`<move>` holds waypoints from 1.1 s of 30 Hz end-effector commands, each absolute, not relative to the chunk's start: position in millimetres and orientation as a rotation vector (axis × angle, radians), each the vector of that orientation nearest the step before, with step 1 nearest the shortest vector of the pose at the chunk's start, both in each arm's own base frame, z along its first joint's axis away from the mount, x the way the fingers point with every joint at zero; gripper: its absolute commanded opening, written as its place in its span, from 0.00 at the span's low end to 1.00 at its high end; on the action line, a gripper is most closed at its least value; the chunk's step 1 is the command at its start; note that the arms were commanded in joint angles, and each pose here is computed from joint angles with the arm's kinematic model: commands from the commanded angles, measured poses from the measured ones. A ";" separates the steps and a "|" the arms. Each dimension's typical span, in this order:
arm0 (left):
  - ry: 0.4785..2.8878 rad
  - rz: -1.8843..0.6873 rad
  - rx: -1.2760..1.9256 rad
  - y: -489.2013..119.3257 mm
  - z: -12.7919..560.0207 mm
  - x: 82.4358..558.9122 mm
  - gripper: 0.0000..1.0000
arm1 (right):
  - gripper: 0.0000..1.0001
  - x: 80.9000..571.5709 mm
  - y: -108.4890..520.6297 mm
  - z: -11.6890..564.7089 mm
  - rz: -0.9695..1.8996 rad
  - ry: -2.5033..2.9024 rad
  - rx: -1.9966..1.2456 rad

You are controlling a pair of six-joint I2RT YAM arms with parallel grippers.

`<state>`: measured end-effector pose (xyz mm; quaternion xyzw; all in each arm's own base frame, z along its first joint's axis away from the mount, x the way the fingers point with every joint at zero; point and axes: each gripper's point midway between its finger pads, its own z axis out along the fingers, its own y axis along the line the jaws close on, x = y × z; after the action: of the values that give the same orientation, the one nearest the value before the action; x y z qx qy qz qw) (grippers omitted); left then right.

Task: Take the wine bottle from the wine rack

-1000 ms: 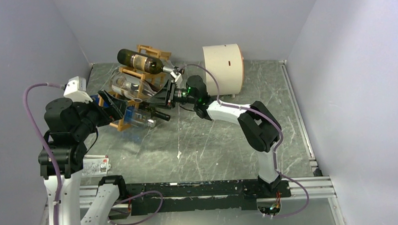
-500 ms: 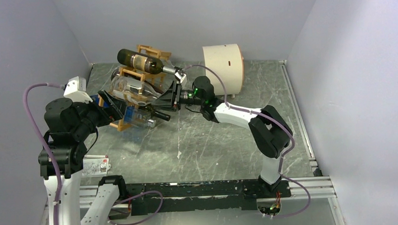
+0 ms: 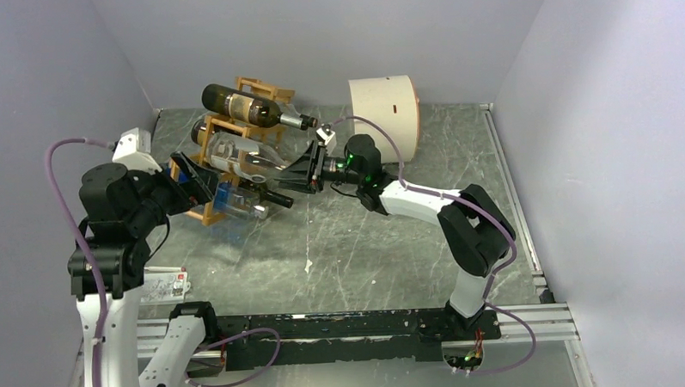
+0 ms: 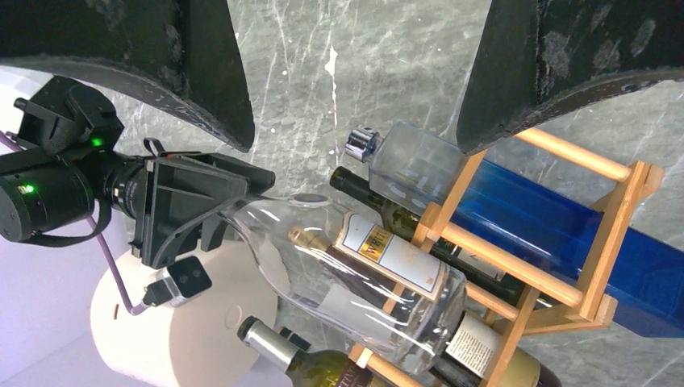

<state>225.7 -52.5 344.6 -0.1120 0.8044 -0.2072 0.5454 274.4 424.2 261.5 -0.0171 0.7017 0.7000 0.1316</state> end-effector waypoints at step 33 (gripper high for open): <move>1.930 -1.025 0.037 -96.8 328.7 345.5 0.95 | 0.00 243.5 393.0 365.7 2.102 1.640 -0.404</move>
<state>364.8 -71.0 304.5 -0.0460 0.8179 -0.3421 0.4603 270.5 409.8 260.6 -0.0264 0.6991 0.7058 0.1110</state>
